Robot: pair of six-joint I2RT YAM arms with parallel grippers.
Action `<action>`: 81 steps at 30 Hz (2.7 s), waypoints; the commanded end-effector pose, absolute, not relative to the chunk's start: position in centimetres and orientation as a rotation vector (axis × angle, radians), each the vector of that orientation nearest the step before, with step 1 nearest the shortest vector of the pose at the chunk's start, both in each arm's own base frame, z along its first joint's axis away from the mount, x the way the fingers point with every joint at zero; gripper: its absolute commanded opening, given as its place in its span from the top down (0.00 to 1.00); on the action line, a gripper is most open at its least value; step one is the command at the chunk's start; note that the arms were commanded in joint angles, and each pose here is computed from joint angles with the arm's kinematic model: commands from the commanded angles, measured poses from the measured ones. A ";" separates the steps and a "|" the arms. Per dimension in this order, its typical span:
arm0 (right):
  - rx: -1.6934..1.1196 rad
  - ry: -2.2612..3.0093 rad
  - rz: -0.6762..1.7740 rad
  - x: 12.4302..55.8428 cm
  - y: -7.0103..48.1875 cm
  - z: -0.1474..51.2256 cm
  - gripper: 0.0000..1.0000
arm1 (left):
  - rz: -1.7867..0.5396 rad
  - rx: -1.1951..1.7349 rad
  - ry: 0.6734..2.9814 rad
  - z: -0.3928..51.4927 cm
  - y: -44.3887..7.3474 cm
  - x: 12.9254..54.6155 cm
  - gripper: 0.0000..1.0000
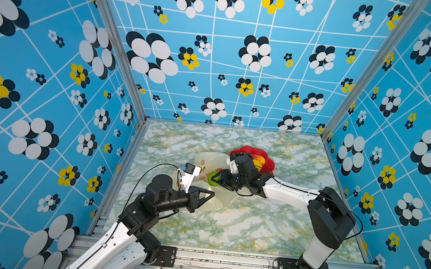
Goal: Place the fruits into the plastic bag
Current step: 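Push the green fruit into the bag mouth beside the left gripper, then open the right gripper inside the bag and withdraw it toward the plate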
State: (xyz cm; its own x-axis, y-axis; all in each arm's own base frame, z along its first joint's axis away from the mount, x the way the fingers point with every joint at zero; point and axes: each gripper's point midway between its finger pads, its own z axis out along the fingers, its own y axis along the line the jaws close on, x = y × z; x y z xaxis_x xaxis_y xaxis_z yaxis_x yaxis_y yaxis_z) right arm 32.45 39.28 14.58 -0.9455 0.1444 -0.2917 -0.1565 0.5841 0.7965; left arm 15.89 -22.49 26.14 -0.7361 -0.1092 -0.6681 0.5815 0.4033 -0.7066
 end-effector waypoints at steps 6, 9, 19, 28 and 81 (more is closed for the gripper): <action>-0.110 2.179 1.420 36.4 41.1 25.8 0.66 | -1.367 0.414 2.057 24.9 -21.8 14.2 1.00; -0.123 2.250 1.389 34.9 40.0 24.4 0.66 | -1.330 0.394 2.027 25.3 -21.1 14.4 1.00; -0.276 2.554 1.216 23.7 34.1 18.6 0.67 | -1.360 0.416 2.021 25.4 -22.0 14.9 1.00; -0.388 2.716 1.193 18.5 34.5 14.2 0.67 | -1.371 0.421 1.989 26.3 -22.3 15.2 1.00; -0.145 2.512 1.381 31.4 44.8 12.9 0.62 | -1.370 0.382 1.846 27.0 -22.2 15.7 1.00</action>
State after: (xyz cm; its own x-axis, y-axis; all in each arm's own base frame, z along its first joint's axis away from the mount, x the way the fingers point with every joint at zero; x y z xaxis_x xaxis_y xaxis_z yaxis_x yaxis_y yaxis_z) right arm 31.11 42.47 11.54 -0.9503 0.0641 -0.3047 -0.2061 0.6039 0.7700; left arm 15.71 -22.39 26.06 -0.6781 -0.1824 -0.7119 0.6195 0.3793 -0.6873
